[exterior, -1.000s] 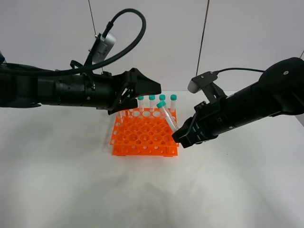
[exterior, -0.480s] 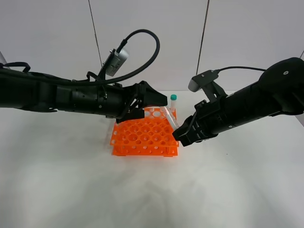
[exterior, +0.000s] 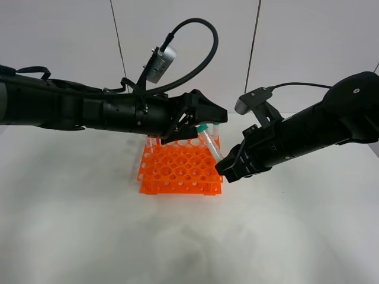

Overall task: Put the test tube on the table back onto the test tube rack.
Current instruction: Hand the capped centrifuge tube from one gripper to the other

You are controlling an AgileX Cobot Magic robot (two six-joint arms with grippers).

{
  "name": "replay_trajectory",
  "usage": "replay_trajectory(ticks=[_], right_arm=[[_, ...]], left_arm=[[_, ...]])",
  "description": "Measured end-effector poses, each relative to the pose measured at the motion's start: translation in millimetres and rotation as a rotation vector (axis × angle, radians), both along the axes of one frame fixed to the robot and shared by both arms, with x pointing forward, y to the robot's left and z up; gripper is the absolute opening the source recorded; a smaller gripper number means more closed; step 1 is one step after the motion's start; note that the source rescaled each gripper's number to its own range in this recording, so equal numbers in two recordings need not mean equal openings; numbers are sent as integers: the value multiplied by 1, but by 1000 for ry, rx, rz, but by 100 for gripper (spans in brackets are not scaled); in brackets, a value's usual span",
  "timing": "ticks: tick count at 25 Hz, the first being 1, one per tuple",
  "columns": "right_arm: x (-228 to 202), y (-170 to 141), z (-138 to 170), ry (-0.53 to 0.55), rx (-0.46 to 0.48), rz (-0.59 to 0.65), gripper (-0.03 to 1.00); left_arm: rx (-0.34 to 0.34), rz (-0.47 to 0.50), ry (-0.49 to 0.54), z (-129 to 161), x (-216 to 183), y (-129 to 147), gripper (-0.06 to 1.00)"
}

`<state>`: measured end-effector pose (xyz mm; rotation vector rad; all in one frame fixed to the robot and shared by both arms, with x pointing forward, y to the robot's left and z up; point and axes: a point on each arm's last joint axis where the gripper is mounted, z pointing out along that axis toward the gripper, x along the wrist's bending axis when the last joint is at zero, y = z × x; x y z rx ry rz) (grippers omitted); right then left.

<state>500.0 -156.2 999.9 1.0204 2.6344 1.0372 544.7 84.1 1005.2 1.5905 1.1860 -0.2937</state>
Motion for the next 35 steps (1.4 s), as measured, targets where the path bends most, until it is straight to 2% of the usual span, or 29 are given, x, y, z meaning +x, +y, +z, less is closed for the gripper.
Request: replay_trajectory(ticks=[5,12,19,23,24,27,35], right_arm=[[0,0,0,-1,-3,2,2],[0,0,0,-2,-3,1,2],[0,0,0,-4,-4,1,2],[0,0,0,-4,-4,1,2],[0,0,0,-4,-5,2,2],[0,0,0,-3,-5,3,2],[0,0,0,-3,-6,3,2]], left_arm=[[6,0,-1,-1,0,-1,95],[12,9,0,-2,1,-1,65],[12,9,0,-2,1,-1,55],[18,18,1,-3,2,0,30],[22,21,3,-4,3,0,19],[23,25,3,-4,3,1,1],[23,25,3,-4,3,1,0]])
